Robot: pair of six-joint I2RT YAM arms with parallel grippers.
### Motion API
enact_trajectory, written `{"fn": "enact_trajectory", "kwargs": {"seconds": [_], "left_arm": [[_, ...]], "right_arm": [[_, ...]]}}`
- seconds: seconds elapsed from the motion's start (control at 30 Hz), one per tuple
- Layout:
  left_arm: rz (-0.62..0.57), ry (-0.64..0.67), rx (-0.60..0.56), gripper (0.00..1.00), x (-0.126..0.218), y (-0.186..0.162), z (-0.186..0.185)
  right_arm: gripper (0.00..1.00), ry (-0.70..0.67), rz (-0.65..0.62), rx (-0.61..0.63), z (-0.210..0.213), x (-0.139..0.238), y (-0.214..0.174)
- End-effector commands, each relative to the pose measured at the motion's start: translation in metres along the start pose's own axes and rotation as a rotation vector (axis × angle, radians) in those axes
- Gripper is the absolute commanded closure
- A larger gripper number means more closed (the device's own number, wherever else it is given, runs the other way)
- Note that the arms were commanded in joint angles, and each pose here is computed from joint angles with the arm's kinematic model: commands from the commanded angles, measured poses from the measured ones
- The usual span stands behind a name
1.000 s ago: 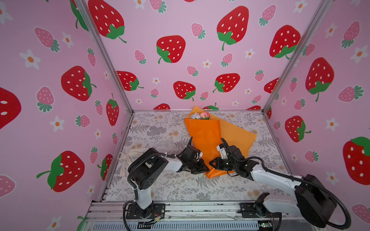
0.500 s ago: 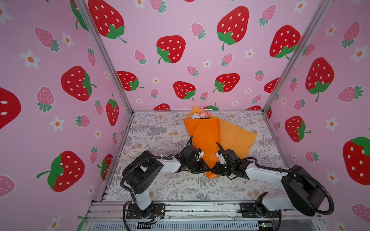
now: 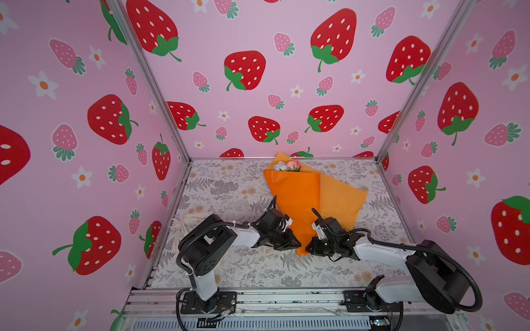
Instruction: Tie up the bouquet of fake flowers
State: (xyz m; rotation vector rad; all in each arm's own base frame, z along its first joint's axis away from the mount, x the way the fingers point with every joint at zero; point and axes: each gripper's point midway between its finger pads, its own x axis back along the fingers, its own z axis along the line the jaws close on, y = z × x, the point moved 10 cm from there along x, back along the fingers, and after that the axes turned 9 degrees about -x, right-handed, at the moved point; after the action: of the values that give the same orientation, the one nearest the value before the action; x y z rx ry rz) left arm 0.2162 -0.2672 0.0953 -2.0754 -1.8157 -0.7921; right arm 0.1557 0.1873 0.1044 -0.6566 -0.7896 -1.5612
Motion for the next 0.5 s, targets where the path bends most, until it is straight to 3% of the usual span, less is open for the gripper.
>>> {"fn": "enact_trajectory", "kwargs": {"seconds": [0.0, 0.13, 0.47], "left_arm": [[0.039, -0.002, -0.018, 0.82, -0.006, -0.001, -0.002], [0.050, 0.006, -0.021, 0.83, -0.010, -0.004, -0.001], [0.066, -0.004, -0.041, 0.83, -0.015, -0.002, -0.010]], "right_arm": [[0.86, 0.047, -0.073, 0.014, 0.019, 0.016, 0.010], [0.84, 0.078, -0.143, -0.007, 0.023, 0.024, 0.020], [0.85, -0.079, -0.092, -0.085, -0.015, -0.001, 0.015]]}}
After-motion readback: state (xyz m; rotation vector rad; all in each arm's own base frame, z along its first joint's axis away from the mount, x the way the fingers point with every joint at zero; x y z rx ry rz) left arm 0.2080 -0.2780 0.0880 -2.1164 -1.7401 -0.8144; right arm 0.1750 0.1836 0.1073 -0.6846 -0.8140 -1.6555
